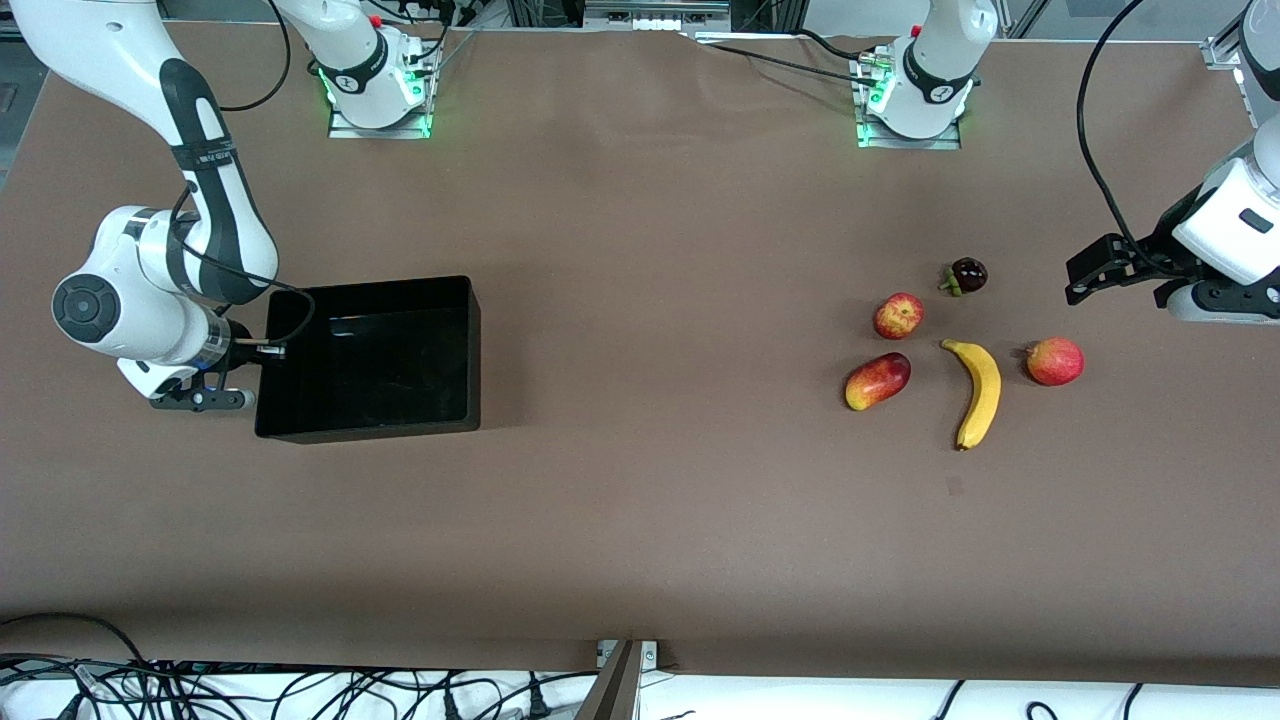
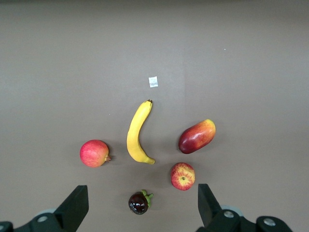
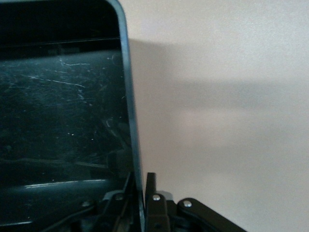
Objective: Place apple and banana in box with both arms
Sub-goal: 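Slide the black box across the table toward the fruit with the right gripper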
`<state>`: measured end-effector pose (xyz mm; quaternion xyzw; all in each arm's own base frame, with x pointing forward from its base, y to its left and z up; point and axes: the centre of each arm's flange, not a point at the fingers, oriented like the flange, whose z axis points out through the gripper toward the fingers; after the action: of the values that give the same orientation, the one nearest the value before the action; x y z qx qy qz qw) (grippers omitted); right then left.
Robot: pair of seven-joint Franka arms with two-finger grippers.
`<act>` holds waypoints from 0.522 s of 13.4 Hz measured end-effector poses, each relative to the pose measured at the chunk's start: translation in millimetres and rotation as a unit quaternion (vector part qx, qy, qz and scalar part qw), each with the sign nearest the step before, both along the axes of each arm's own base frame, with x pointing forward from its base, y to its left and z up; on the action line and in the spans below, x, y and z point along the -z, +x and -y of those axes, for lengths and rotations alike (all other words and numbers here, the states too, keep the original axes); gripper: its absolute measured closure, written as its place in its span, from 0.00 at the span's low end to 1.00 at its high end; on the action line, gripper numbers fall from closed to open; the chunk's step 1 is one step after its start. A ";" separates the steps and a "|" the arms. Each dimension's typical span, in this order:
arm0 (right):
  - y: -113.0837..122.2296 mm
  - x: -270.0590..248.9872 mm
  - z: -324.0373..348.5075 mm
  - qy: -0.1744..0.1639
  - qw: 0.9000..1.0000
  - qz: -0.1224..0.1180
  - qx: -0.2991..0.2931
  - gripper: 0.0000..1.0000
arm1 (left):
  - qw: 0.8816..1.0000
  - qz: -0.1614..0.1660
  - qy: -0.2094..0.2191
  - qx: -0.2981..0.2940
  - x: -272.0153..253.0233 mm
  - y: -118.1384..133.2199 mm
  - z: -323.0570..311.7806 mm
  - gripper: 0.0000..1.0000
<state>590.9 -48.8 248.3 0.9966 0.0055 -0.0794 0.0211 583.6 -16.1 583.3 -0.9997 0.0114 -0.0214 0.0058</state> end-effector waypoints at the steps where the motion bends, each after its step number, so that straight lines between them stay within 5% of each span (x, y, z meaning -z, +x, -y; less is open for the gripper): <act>1: 0.7 -4.4 -1.9 0.007 1.000 -0.006 0.003 0.94 | 1.000 0.000 0.000 0.000 0.0 0.0 0.0 0.00; 7: 44.4 -81.2 -71.2 0.055 0.998 0.011 -0.029 0.94 | 1.000 0.000 0.000 0.000 0.0 0.0 0.0 0.00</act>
<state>635.3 22.4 329.5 0.9965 0.0389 -0.0670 -0.0312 583.6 -16.1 583.3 -0.9997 0.0114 -0.0214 0.0058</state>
